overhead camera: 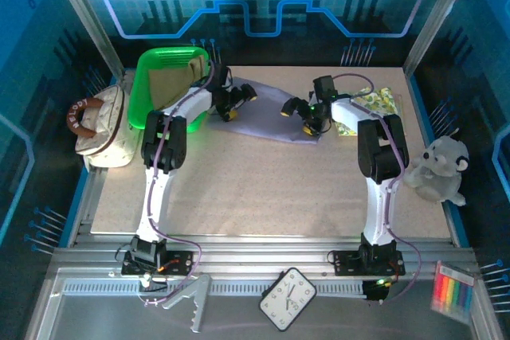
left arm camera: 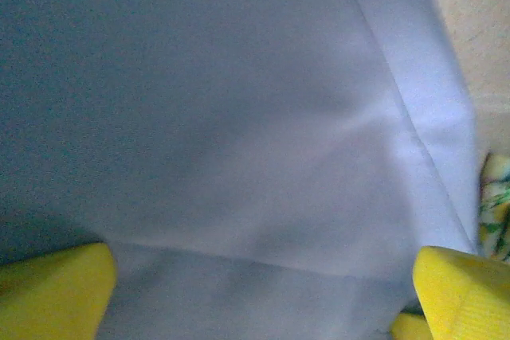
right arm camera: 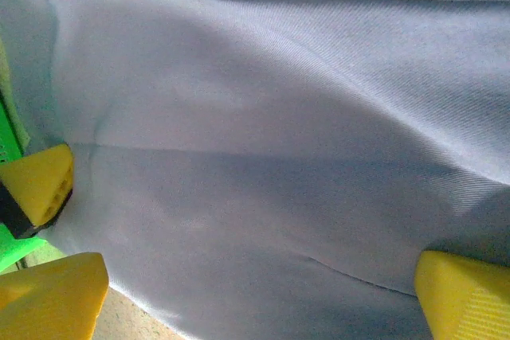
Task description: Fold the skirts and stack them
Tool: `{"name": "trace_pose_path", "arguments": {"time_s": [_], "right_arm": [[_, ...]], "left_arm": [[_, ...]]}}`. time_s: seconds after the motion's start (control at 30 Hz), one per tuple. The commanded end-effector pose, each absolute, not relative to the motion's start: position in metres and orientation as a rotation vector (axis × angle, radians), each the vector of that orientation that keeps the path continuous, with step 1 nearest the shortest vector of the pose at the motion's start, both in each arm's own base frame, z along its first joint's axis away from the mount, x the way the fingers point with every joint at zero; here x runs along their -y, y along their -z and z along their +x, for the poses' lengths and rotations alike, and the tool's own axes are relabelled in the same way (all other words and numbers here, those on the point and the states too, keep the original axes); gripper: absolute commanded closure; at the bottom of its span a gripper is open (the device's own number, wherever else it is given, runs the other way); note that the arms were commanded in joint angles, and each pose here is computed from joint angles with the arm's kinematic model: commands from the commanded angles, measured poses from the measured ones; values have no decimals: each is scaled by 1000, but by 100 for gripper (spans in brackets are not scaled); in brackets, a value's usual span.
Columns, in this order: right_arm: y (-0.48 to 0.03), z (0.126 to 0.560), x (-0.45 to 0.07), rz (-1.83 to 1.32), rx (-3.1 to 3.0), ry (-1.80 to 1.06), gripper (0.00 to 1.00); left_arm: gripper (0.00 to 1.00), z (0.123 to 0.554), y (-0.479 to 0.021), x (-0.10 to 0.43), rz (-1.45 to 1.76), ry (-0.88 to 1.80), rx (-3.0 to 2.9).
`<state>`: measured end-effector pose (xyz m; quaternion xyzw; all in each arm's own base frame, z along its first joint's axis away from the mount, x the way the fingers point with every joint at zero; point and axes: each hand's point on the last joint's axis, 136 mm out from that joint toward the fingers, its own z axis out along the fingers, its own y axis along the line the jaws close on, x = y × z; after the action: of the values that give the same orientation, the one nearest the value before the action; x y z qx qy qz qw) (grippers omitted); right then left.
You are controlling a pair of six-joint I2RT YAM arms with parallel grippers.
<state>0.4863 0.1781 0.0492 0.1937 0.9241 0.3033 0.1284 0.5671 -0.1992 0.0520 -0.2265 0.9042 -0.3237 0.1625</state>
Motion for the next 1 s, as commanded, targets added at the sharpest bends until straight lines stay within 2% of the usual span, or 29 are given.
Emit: {"name": "trace_pose_path", "arguments": {"time_s": [0.0,0.17,0.43,0.57,0.67,0.77,0.97], "right_arm": [[-17,452,-172,610,-2816,-824,0],[-16,422,-170,575,-2864,-834,0],[-19,347,-167,511,-2965,-819,0],[-35,325,-171,506,-2950,-835,0],[-65,332,-181,467,-2862,-884,0],[-92,353,-189,435,-2769,-887,0],[-109,412,-213,470,-2601,-945,0]], "left_arm": [[1,532,-25,206,-670,890,-2668],[1,467,-4,205,-744,890,-2756],[1,342,-10,185,-797,793,-2843],[1,307,-24,169,-852,735,-2833],[1,317,-59,166,-819,751,-2740],[1,350,-92,177,-726,809,-2650],[1,426,-102,204,-681,842,-2587]]}}
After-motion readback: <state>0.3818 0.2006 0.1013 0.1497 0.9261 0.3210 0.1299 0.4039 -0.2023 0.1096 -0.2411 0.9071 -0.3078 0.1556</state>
